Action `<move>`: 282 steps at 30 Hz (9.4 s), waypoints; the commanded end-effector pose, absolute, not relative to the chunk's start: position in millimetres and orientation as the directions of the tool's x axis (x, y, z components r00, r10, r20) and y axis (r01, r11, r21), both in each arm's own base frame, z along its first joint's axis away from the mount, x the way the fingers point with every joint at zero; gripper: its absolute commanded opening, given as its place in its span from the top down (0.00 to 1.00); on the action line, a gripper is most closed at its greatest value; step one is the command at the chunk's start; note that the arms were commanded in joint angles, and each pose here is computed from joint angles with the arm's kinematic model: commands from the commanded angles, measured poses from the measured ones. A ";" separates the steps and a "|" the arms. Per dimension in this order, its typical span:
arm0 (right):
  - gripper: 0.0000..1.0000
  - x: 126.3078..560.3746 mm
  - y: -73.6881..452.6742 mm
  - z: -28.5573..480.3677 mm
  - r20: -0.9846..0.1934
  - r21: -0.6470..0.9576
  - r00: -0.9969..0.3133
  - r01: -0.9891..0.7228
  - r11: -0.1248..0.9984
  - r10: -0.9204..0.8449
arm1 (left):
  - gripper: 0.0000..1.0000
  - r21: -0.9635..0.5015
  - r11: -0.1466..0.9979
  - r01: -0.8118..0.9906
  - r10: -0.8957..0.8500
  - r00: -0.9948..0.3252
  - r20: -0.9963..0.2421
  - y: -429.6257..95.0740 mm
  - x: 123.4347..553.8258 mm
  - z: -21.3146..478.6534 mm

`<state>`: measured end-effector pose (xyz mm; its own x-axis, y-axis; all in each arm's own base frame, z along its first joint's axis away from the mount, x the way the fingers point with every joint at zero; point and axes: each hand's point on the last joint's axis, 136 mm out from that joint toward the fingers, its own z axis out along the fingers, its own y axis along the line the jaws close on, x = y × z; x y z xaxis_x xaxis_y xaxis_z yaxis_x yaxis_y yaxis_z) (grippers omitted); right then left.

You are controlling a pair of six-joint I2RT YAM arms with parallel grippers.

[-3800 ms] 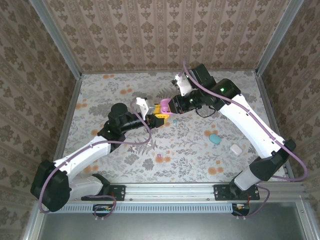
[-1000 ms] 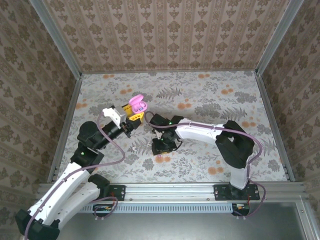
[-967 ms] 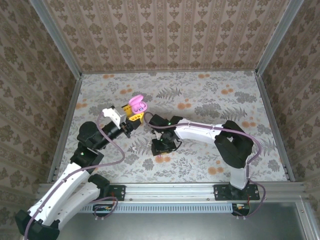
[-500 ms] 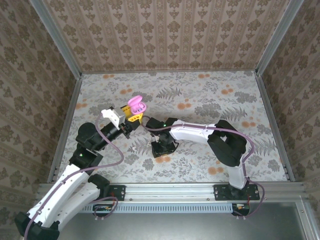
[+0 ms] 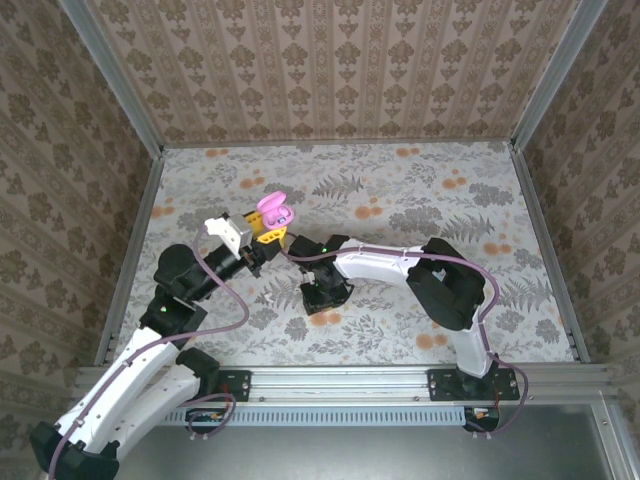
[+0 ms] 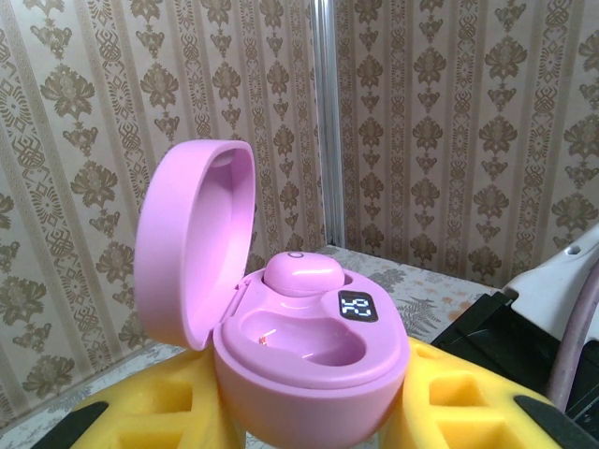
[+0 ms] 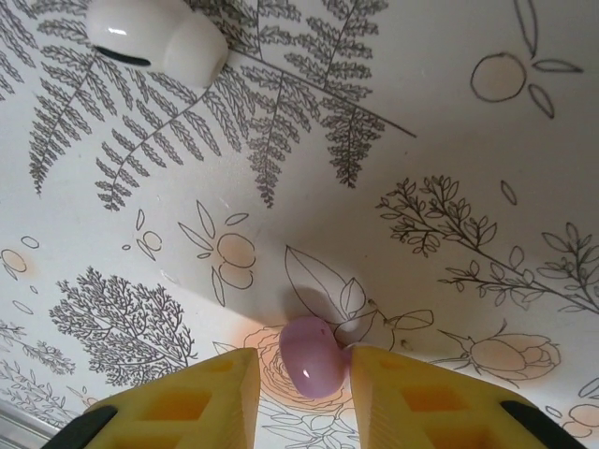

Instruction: Insert the wireless bluetooth earbuds into the charging case

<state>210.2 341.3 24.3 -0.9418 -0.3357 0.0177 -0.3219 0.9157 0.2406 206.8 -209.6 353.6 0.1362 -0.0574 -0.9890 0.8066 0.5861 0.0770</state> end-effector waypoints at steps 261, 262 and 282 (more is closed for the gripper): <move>0.56 293.0 262.1 358.8 -0.191 0.975 -0.964 -0.164 0.148 0.187 | 0.68 0.021 0.354 0.935 -0.163 0.084 -0.983 -337.3 236.2 356.9; 0.58 293.4 260.7 357.9 -0.190 0.975 -0.963 -0.162 0.153 0.192 | 0.68 0.022 0.356 0.934 -0.162 0.085 -0.983 -337.2 236.5 357.0; 0.74 308.2 238.4 343.9 -0.183 0.973 -0.924 -0.121 0.197 0.337 | 0.41 0.026 0.392 0.920 -0.084 0.064 -0.994 -337.9 245.5 340.4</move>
<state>304.4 248.0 335.6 -0.9472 0.2747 -0.1656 -0.1116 0.2017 0.9731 241.4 -338.1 329.2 0.0425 -0.0859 -0.9954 0.9269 0.3753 0.0072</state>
